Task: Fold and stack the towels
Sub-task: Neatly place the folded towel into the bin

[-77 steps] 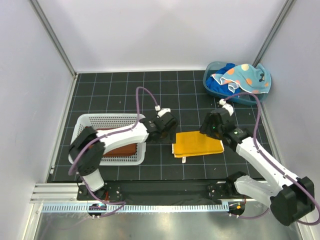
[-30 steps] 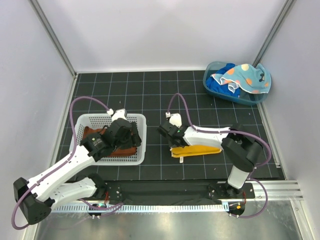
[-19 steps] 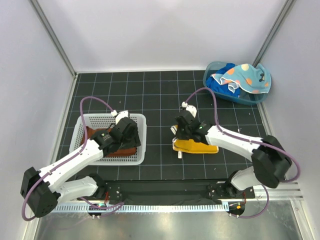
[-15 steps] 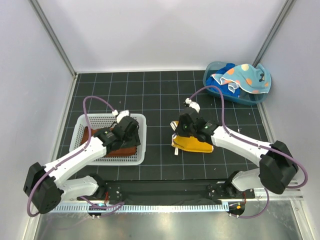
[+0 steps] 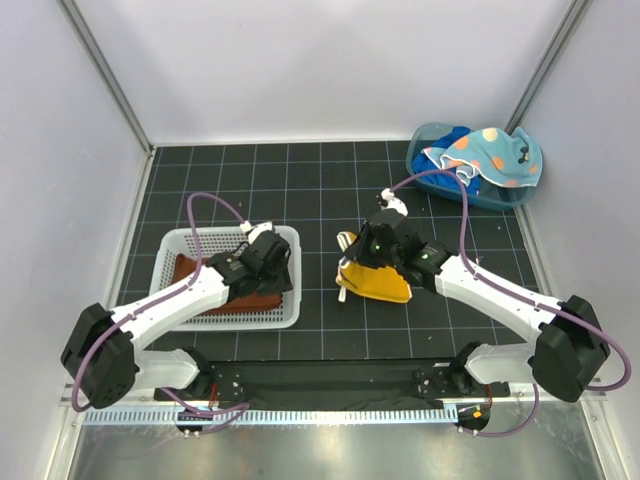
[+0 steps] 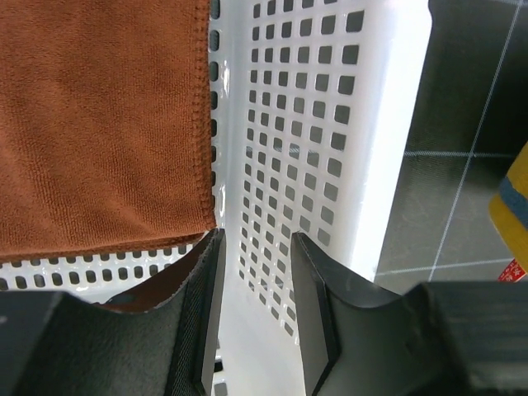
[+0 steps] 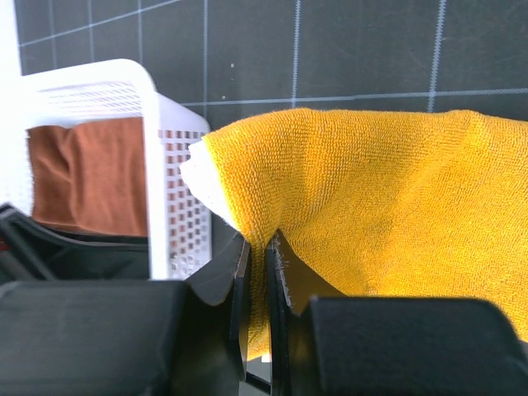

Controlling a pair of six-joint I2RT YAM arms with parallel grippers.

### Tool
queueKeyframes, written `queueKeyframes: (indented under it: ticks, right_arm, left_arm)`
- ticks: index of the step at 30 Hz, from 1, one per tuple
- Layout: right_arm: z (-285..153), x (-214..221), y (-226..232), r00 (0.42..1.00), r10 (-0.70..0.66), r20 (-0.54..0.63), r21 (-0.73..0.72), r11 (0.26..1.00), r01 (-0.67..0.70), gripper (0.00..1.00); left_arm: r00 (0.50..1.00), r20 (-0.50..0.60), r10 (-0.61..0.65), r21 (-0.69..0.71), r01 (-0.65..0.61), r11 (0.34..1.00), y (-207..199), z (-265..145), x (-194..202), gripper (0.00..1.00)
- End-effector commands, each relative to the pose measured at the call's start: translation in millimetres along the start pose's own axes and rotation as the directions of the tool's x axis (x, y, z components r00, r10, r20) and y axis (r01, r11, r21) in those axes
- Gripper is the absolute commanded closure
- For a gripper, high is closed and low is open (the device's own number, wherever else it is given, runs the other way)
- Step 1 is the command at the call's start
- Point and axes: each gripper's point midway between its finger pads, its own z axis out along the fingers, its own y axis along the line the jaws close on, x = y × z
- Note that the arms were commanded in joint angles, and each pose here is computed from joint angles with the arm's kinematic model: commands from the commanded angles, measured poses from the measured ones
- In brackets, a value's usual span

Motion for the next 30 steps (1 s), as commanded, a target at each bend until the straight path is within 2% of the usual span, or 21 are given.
queueKeyframes:
  ticks: [1,7,14,18,23,30]
  right_arm:
    - [-14.2,-26.6,35.2,0.996,0.055,0.065,-0.117,0.992,-0.047,0.99]
    - [-22.1,-29.5,59.1,0.995,0.057,0.083,-0.165,0.985,-0.043,0.99]
    - [-33.2,-29.7,91.4,0.993,0.050,0.106,-0.202,0.979,-0.027,0.99]
    - [-44.9,-37.8,122.2,0.990,0.024,0.138,-0.222,0.975,0.007,0.99]
    - [-45.1,-32.6,157.3,0.991,-0.021,0.135,-0.234,0.971,0.052,0.99]
    - [-33.1,-12.7,204.4,0.993,-0.057,0.107,-0.268,0.960,0.084,0.99]
  left_arm:
    - [1.000,0.024,-0.005,0.081,0.003,0.997,-30.3,-1.8,-11.1,0.59]
    - [0.996,0.088,0.000,0.030,-0.002,1.000,-19.7,-13.4,-28.0,0.54]
    - [0.970,0.241,-0.022,-0.044,0.034,0.998,16.1,-69.5,-80.4,0.46]
    - [0.928,0.363,-0.080,-0.075,0.114,0.991,46.0,-113.5,-109.8,0.43]
    - [0.860,0.487,-0.150,-0.021,0.183,0.983,55.2,-168.1,-137.4,0.43]
    - [0.805,0.566,-0.179,0.055,0.181,0.982,48.6,-224.8,-157.5,0.43]
